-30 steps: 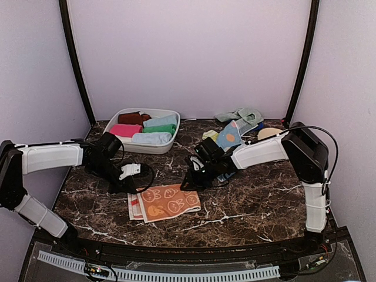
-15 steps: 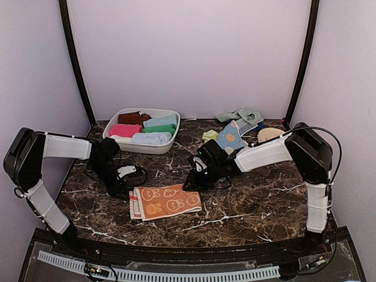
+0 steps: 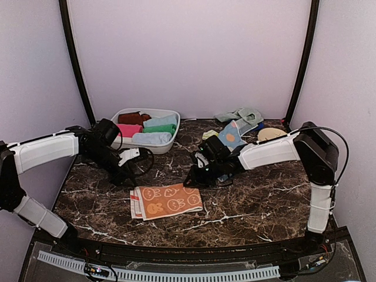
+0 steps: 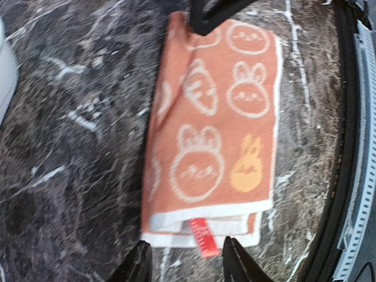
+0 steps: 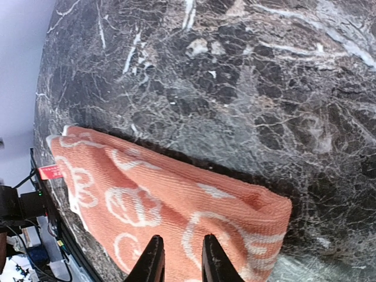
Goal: Roll the towels
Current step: Smooth out the towel at the center of the board.
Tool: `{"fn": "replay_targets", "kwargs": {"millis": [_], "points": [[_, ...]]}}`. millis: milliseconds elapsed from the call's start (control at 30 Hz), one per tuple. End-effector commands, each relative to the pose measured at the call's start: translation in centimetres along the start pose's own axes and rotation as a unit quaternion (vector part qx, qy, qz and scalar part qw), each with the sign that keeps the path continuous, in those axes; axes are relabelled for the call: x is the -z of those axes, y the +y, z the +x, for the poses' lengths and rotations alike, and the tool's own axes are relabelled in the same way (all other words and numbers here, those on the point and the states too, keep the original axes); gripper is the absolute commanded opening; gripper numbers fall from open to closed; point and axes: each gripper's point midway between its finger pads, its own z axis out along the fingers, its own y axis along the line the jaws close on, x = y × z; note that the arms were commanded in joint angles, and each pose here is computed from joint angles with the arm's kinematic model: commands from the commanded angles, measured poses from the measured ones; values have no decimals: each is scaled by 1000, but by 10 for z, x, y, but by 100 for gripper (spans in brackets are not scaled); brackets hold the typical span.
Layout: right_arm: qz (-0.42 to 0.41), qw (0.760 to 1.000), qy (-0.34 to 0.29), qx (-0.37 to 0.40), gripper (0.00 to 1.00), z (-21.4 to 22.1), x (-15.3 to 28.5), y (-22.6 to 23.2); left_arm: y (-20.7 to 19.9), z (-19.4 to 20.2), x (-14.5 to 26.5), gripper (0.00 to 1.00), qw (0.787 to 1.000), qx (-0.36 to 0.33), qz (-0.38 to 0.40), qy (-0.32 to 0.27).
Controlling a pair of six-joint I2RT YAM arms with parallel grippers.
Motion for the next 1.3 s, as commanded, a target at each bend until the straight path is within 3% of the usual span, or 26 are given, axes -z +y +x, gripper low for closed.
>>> {"fn": "replay_targets", "kwargs": {"millis": [0,167,400,567,833,967,1067,1167,1267], "points": [[-34,999,-11,11,21,-11,12,24,-32,-14,-24,40,998,21,62,-25],[-42,999,6,-3,15,-2,-4,12,-17,-15,-57,36,997,40,55,-23],[-17,1000,10,-20,9,9,-13,-19,20,48,-86,27,994,41,-50,89],[-8,999,18,-32,8,30,-10,-36,42,66,-83,26,985,28,-126,111],[-26,999,31,-18,7,60,-4,-13,70,40,-79,42,980,-24,-184,77],[-33,997,58,26,7,79,6,15,79,3,-56,54,978,-41,-203,35],[-17,995,50,80,9,67,31,26,63,-29,-28,74,983,-50,-176,-17],[-16,995,16,102,14,37,53,34,37,-36,-13,78,990,-63,-125,-31],[-7,994,17,107,13,20,49,30,11,-15,-19,78,996,-61,-64,-6]]}}
